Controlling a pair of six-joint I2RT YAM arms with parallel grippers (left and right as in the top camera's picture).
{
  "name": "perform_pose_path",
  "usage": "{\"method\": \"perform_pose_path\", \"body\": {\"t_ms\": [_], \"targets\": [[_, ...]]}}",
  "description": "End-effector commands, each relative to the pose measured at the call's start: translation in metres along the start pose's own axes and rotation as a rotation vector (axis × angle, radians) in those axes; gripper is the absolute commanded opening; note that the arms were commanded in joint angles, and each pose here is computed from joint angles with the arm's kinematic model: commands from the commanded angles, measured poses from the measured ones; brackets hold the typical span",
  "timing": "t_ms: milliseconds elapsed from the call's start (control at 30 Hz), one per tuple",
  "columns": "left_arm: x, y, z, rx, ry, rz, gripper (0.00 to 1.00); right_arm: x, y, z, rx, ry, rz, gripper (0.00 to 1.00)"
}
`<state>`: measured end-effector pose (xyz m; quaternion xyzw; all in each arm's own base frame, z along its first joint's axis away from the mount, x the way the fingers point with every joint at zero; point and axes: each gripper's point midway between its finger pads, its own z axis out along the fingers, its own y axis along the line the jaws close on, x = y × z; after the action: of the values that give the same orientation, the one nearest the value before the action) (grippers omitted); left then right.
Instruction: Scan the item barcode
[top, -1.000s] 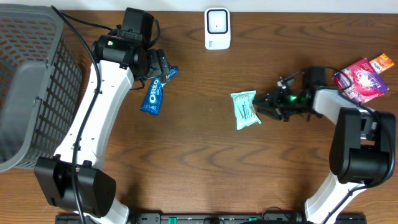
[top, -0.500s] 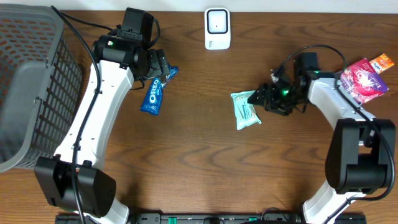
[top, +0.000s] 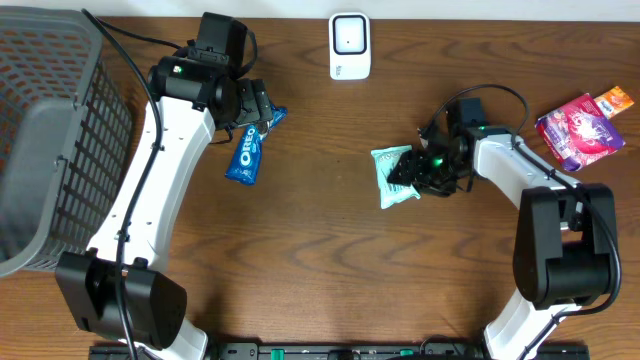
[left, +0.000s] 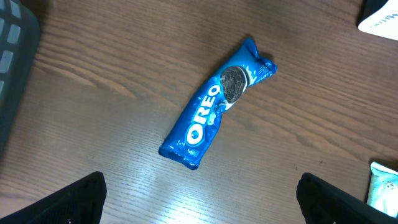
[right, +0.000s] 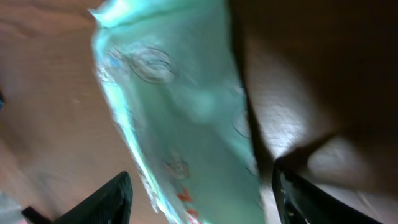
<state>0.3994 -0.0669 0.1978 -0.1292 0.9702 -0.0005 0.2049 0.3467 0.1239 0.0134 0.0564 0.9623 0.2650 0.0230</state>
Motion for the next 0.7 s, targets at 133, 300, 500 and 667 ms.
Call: {"method": "perform_pose_path", "body": {"t_ms": [133,300,500,667], "targets": [[-0.001,0.002,0.001,-0.011,0.001,0.002,0.98,0.005,-0.008,0.021,-0.001,-0.033,0.069,0.33],[-0.001,0.002,0.001,-0.011,0.001,0.002,0.98,0.000,0.001,0.021,-0.044,-0.048,0.088,0.01],[-0.001,0.002,0.001,-0.011,0.001,0.002,0.98,-0.043,0.048,-0.003,-0.207,-0.140,0.052,0.01],[-0.001,0.002,0.001,-0.011,0.001,0.002,0.98,-0.103,0.096,-0.046,-0.328,-0.311,0.025,0.01]]}}
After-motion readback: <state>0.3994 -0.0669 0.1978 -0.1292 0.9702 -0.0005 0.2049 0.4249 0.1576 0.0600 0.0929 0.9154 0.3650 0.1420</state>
